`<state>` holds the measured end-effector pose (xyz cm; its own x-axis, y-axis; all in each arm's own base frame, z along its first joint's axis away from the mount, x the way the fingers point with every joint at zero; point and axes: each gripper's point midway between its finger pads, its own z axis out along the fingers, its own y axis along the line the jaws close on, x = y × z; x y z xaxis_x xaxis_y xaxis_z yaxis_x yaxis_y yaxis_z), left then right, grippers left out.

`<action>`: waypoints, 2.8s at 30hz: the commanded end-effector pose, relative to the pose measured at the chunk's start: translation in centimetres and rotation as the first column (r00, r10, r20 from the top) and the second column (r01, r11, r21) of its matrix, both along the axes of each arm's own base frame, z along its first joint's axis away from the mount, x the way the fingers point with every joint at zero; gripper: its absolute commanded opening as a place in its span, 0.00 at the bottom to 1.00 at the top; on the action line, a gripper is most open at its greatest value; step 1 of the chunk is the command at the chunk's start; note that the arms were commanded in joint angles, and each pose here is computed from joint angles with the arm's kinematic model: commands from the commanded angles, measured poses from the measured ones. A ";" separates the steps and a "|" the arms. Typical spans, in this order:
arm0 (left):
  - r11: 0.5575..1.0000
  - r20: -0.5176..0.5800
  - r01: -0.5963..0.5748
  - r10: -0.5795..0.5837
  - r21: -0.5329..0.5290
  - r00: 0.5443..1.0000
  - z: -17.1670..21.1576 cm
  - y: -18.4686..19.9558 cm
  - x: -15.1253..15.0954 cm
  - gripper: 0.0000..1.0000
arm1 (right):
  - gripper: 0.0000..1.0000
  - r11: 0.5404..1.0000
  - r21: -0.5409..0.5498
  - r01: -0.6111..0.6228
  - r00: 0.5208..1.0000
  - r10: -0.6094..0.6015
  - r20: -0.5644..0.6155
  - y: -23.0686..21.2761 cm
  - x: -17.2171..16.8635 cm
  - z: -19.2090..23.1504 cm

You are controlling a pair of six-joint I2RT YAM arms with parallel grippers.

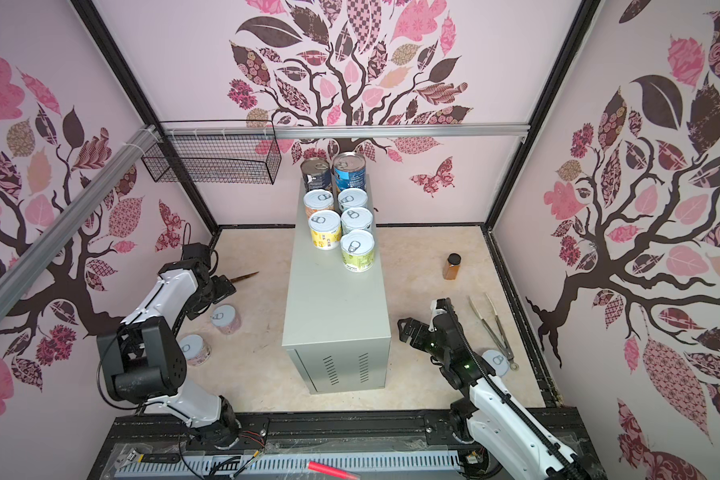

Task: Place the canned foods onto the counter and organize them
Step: 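Withdraw the right gripper beside the cabinet while the left gripper lowers toward the pink-labelled cans, then close the left gripper on the pink-labelled silver-lidded can, then lift the pink-labelled can with the left gripper toward the cabinet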

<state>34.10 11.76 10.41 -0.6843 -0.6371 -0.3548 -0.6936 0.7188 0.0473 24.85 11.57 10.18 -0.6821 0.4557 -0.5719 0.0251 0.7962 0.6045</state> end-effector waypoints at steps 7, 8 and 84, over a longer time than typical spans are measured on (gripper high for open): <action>0.999 -0.029 0.046 -0.047 -0.026 0.998 -2.4 0.4 2.1 0.91 | 1.00 0.999 0.032 -0.042 0.998 0.041 0.038 1.3 0.0 0.7; 0.998 -0.031 0.047 -0.048 -0.036 0.998 -2.8 0.3 2.1 0.90 | 1.00 0.999 0.032 -0.043 0.998 0.041 0.038 1.3 0.0 0.7; 0.944 0.313 0.062 -0.169 0.325 0.934 -7.4 -13.9 -2.1 0.93 | 1.00 0.989 0.030 -0.146 0.989 0.145 0.029 2.7 -0.9 -0.3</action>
<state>31.57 -2.21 2.04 -0.5832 -0.3951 -0.7098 -0.5967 0.8012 0.0443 23.95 13.96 9.62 -0.7294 0.3794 -0.5693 -0.0873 0.7737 0.6275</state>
